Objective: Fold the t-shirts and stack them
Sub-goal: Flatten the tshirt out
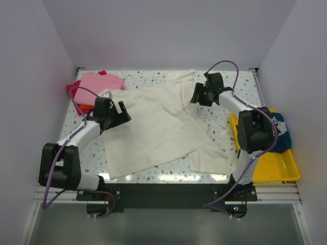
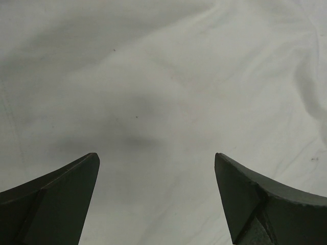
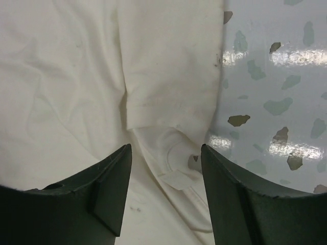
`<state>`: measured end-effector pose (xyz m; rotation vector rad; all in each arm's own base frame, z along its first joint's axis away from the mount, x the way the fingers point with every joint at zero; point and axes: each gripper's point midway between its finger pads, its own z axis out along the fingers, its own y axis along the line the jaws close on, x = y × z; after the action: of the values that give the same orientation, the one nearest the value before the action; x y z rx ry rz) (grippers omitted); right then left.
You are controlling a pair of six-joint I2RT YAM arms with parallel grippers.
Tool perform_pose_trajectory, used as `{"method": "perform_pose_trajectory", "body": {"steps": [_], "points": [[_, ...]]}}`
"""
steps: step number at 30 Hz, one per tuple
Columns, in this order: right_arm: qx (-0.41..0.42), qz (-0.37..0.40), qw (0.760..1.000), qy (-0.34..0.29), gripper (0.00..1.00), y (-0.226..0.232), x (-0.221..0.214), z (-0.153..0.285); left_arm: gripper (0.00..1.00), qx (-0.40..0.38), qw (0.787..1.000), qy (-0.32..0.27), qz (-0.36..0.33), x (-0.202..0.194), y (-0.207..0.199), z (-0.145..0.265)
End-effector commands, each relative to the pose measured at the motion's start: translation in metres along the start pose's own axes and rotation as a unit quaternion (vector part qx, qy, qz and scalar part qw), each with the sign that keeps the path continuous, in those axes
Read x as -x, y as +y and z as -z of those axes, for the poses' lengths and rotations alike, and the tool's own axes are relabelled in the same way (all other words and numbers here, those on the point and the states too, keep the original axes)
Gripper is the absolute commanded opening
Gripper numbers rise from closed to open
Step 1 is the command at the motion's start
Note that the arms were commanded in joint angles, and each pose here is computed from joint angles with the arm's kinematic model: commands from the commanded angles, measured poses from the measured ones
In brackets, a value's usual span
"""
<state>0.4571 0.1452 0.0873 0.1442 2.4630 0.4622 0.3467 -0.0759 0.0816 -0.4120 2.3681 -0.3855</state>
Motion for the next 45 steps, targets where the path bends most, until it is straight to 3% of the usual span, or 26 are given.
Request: {"method": "perform_pose_trajectory", "body": {"steps": [1,25,28,29,31,39,45], "points": [[-0.019,-0.014,0.999,-0.038,0.59,-0.004,0.021,-0.012,1.0,-0.013,1.0,-0.008,0.023,-0.001,-0.003,-0.008],[-0.087,-0.077,0.993,0.032,0.4,-0.04,-0.025,-0.051,1.0,0.053,0.997,0.032,0.039,-0.047,0.037,-0.021],[-0.084,-0.079,0.993,0.039,0.26,-0.04,-0.031,-0.054,1.0,0.058,0.997,0.031,0.038,-0.047,0.039,-0.021],[-0.083,-0.079,0.993,0.04,0.12,-0.039,-0.031,-0.054,1.0,0.061,0.997,0.031,0.037,-0.047,0.041,-0.022],[-0.087,-0.085,0.992,0.041,0.01,-0.042,-0.03,-0.053,1.0,0.069,0.996,0.032,0.037,-0.046,0.047,-0.023],[-0.094,-0.073,0.993,-0.006,0.0,-0.067,0.031,-0.043,1.0,0.113,0.992,0.024,0.043,-0.035,0.083,-0.025],[-0.081,-0.017,0.996,-0.017,0.0,-0.072,0.073,-0.059,1.0,0.1,0.995,0.016,0.009,-0.014,0.077,-0.034]]}}
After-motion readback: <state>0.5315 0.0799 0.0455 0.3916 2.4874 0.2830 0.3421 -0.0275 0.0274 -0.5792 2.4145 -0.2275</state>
